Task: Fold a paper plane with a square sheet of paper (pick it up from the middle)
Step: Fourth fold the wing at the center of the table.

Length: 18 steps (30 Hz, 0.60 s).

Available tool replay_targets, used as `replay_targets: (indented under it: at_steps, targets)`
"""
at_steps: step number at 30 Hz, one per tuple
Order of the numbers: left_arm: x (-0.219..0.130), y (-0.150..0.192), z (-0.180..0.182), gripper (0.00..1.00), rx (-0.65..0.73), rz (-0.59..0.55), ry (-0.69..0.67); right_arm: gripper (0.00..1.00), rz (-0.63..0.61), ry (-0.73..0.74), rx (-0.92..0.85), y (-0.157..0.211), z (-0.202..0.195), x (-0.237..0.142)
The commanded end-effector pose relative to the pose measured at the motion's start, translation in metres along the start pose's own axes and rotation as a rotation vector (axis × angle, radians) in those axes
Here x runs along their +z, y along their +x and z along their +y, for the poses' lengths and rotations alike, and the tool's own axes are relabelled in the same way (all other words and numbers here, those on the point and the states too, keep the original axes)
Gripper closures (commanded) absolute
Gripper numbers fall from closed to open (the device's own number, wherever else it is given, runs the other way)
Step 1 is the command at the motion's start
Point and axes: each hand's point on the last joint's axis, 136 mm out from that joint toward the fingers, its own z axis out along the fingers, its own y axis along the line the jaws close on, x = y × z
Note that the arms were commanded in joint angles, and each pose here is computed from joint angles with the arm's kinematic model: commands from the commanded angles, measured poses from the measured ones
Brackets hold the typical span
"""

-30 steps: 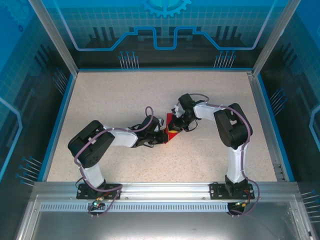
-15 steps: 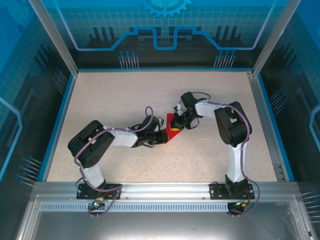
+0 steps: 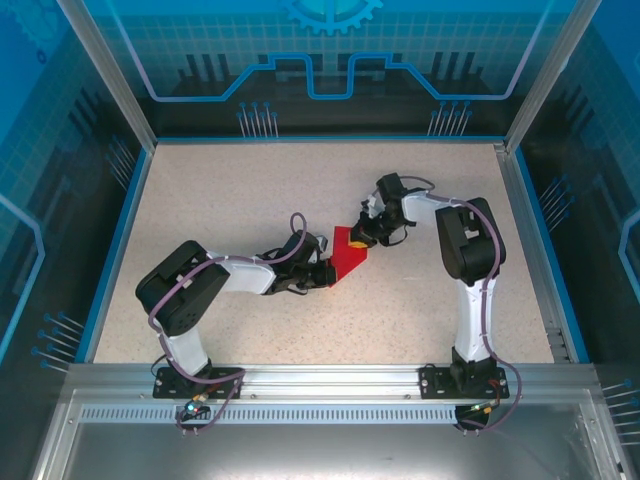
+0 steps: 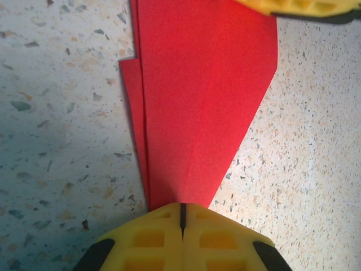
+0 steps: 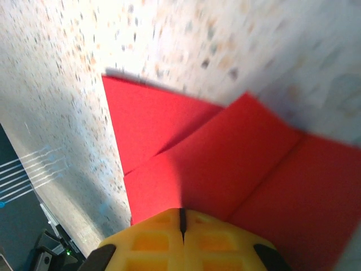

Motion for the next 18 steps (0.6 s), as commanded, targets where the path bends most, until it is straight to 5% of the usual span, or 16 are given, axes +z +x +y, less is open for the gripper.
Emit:
replay_targets:
  at_steps: [1, 12, 18]
  targets:
    - [0.0, 0.043, 0.041, 1.0, -0.055, 0.138, -0.137, 0.97, -0.168, 0.051, 0.008, -0.057, -0.028, -0.015]
    - [-0.002, 0.035, 0.028, 1.0, -0.043, 0.13, -0.108, 0.96, -0.271, 0.042, -0.01, -0.095, -0.019, -0.056]
    - [-0.027, -0.015, -0.03, 0.9, 0.015, 0.004, 0.007, 0.79, -0.322, 0.001, -0.044, -0.071, 0.004, -0.084]
